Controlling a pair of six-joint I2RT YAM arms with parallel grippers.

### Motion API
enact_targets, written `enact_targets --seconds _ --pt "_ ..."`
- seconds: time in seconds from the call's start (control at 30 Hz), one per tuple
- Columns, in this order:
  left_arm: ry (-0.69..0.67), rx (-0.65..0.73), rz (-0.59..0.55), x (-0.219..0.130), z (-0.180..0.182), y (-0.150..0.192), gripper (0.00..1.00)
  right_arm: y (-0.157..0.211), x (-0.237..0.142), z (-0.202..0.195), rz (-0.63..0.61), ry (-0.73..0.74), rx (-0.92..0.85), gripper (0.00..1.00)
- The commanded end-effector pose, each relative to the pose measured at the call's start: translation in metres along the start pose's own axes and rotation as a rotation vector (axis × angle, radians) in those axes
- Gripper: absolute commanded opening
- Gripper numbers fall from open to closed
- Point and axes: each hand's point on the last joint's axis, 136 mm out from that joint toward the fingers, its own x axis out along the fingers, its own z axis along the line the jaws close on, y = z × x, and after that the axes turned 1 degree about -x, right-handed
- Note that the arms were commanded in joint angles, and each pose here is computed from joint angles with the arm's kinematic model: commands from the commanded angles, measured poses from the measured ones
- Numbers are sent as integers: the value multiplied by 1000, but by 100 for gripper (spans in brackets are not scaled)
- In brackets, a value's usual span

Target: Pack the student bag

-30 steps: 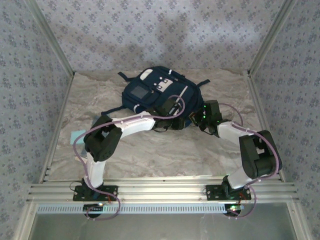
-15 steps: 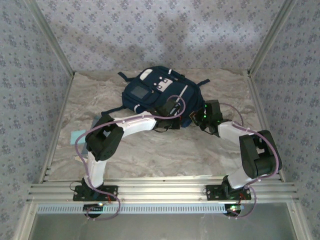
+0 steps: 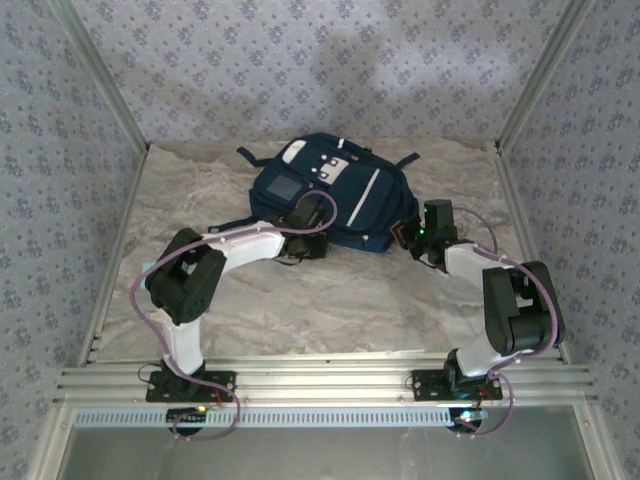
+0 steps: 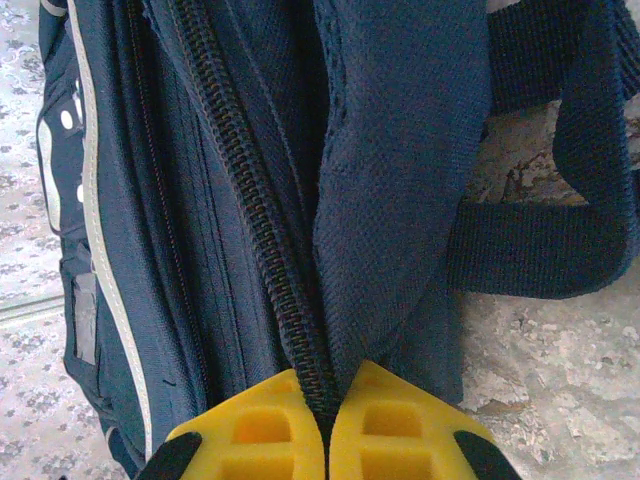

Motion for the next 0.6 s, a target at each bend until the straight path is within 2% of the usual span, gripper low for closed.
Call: enact_targets --seconds 0.0,0.17,0.2,0.33,0.37,0.43,0.57 --pt "-3 29 -28 -19 -1 -6 0 -12 -10 8 -56 -21 -27 0" --pt "134 36 -24 -23 -33 -8 0 -6 -8 17 -43 -39 -34 0" --pt "166 38 -29 -26 -42 -9 4 -3 -6 20 -35 -48 -30 0" --pt "270 65 -60 -39 -78 -8 38 13 0 36 3 -102 -10 0" --pt "288 73 -69 -42 -85 -7 43 14 1 39 5 -108 -11 0" --pt "327 96 -86 -48 -100 -5 50 17 3 43 8 -117 -13 0" --pt "370 116 -96 -52 -114 -4 56 18 6 50 14 -134 -11 0"
